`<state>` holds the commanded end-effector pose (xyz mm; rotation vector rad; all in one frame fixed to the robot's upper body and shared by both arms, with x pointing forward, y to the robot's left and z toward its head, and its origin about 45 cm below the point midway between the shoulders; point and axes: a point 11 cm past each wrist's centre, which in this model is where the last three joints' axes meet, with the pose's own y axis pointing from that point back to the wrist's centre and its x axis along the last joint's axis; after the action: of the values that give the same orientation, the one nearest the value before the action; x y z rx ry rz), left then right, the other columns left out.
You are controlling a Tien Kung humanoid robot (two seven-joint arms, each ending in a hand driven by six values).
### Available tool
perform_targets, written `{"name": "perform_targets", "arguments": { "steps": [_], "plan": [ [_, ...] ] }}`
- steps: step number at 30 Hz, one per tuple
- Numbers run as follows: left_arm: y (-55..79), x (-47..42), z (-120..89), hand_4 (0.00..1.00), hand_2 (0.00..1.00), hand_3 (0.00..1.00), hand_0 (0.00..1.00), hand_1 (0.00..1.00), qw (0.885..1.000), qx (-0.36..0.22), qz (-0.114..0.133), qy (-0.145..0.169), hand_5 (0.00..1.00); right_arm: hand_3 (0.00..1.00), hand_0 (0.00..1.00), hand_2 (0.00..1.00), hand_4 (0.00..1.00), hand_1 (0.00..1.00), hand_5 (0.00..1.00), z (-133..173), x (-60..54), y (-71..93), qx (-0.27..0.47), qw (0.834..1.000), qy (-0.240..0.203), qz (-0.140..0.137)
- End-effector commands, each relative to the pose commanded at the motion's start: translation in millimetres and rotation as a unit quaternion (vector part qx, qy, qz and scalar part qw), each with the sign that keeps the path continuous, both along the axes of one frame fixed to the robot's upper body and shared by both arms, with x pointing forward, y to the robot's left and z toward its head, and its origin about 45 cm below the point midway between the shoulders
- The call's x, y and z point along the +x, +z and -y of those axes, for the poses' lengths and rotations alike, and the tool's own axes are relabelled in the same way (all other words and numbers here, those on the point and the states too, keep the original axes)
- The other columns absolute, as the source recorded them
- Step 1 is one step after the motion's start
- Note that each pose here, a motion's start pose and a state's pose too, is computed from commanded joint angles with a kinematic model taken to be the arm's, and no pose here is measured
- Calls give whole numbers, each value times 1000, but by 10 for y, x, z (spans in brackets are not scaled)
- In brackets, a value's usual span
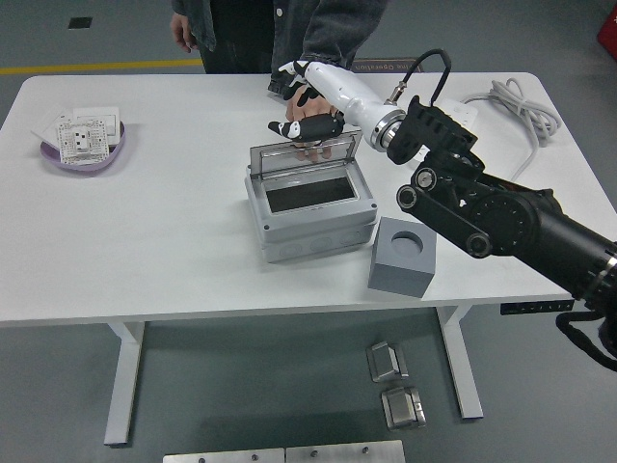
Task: Pick up the cylinder from the cube,place it in the box,flap close box
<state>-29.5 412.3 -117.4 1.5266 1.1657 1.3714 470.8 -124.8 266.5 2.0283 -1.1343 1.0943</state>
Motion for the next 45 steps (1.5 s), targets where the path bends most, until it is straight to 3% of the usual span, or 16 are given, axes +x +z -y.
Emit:
{"name": "perform_targets", "arguments": {
  "steps": [7,18,27,32,39,42,45],
  "plan": [
    [-4,7,12,457,534,585,623,547,1000,-1,0,-1,53,773,637,622,811,538,374,13,-138,-275,-11,1000,11,-25],
    [-11,20,33,449,533,584,623,546,1000,-4,5,0,48,771,634,618,771,533,351,52,-411,-299,-27,998,42,-29],
    [-23,11,66,448,532,584,623,546,1000,-7,7,0,49,775,637,618,765,534,348,96,-619,-639,-2,997,40,-69],
    [-25,-5,73,448,533,584,624,547,1000,-7,6,1,50,776,631,623,754,540,339,210,-601,-519,-4,998,25,-49],
    [-3,-77,9,447,534,584,624,547,1000,1,-2,7,50,776,631,618,751,540,339,669,-612,-295,-42,998,-37,-28],
    [7,-103,-18,445,533,584,624,547,1000,5,-3,10,51,769,629,614,750,537,342,797,-671,-110,-11,998,-59,18],
    [3,-108,-6,445,533,584,624,547,1000,5,-1,12,51,769,629,614,750,537,342,831,-770,7,79,993,-73,50]
  ]
}}
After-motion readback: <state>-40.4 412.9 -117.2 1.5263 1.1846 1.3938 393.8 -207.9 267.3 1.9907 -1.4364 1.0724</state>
